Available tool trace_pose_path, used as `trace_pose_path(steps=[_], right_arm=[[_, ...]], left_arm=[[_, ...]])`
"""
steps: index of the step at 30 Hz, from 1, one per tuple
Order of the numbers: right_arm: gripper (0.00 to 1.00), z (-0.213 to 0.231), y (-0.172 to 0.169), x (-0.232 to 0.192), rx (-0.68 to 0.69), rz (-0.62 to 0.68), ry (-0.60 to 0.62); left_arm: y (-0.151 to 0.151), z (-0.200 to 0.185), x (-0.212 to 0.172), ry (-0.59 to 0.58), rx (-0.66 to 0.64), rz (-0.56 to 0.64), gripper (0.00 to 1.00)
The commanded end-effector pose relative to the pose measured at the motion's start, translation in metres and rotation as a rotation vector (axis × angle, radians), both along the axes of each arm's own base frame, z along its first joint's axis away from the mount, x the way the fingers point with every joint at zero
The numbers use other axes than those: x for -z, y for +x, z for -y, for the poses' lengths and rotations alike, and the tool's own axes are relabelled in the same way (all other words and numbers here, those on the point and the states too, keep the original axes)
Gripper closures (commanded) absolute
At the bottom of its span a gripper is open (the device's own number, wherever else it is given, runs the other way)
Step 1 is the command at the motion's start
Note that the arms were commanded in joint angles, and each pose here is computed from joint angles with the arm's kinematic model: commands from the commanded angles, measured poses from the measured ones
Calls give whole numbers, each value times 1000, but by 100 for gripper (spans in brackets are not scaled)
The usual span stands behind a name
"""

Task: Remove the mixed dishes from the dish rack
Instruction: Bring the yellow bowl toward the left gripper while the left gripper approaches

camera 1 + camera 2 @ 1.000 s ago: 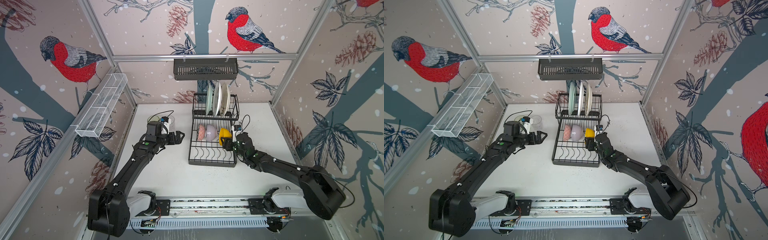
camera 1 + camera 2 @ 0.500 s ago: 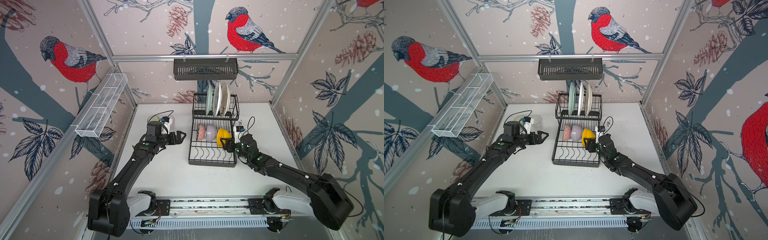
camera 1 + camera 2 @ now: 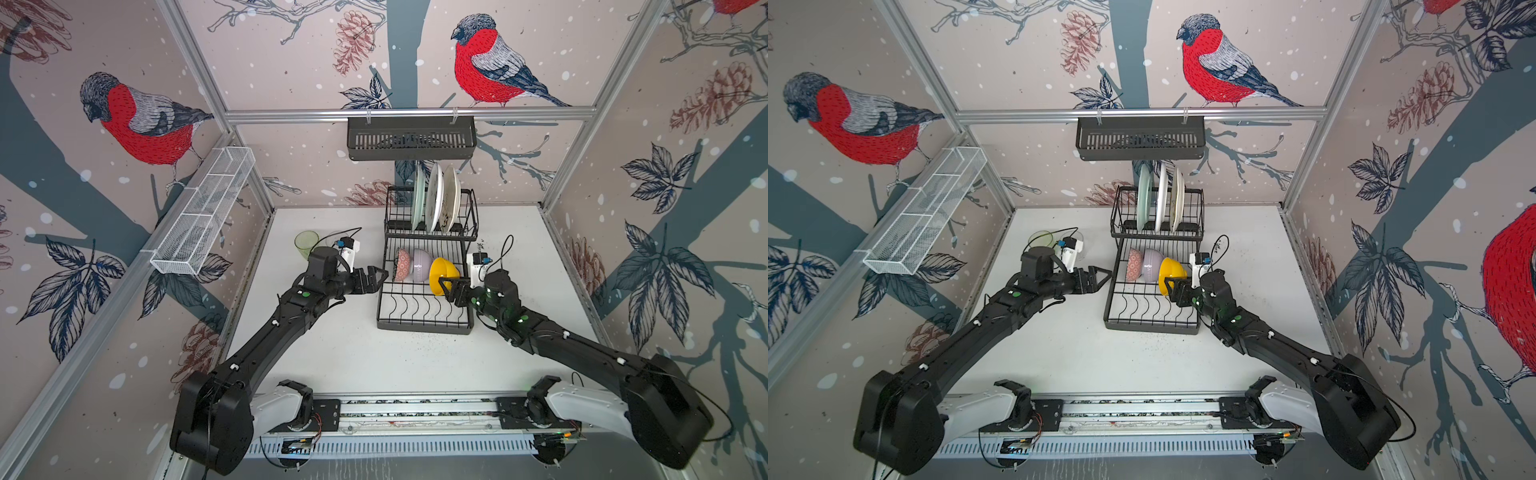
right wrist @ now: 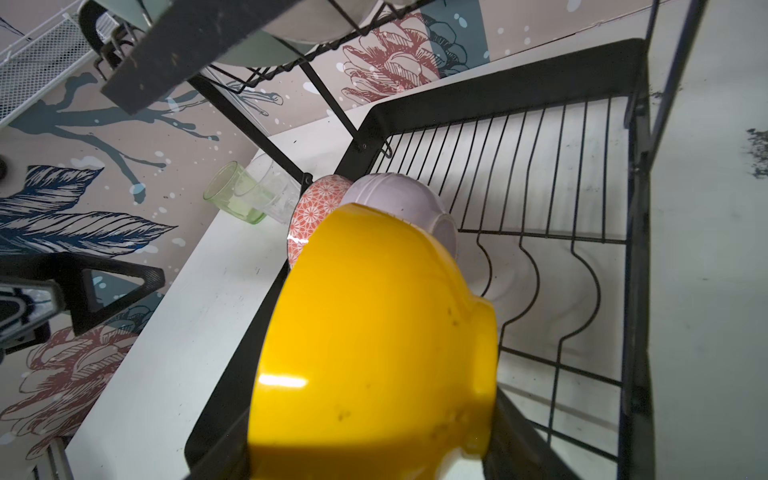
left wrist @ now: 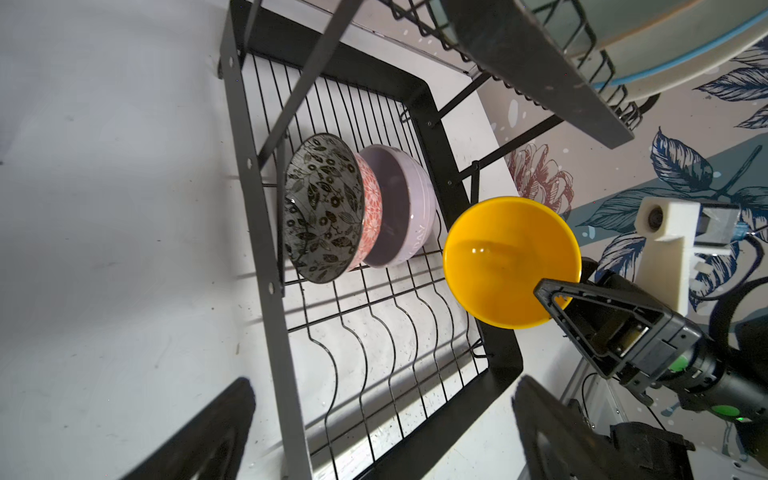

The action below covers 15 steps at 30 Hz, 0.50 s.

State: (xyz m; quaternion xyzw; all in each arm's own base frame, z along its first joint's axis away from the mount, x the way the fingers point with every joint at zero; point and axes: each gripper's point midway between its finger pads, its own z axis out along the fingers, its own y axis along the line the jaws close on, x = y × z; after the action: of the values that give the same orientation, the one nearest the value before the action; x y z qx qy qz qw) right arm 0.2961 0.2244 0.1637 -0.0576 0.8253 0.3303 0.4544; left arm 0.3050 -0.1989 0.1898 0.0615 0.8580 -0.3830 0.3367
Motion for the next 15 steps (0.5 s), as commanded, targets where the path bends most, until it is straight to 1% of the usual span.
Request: trace_pose_path(steps=[1, 8, 15], right_arm=[[40, -12, -2, -20, -65, 38, 61], [39, -26, -15, -39, -160, 50, 149], [39, -29, -23, -56, -198, 71, 204]], left_arm=[[8, 11, -11, -70, -23, 39, 3], [4, 29, -14, -85, -6, 45, 3], [-2, 40, -14, -90, 10, 42, 3]])
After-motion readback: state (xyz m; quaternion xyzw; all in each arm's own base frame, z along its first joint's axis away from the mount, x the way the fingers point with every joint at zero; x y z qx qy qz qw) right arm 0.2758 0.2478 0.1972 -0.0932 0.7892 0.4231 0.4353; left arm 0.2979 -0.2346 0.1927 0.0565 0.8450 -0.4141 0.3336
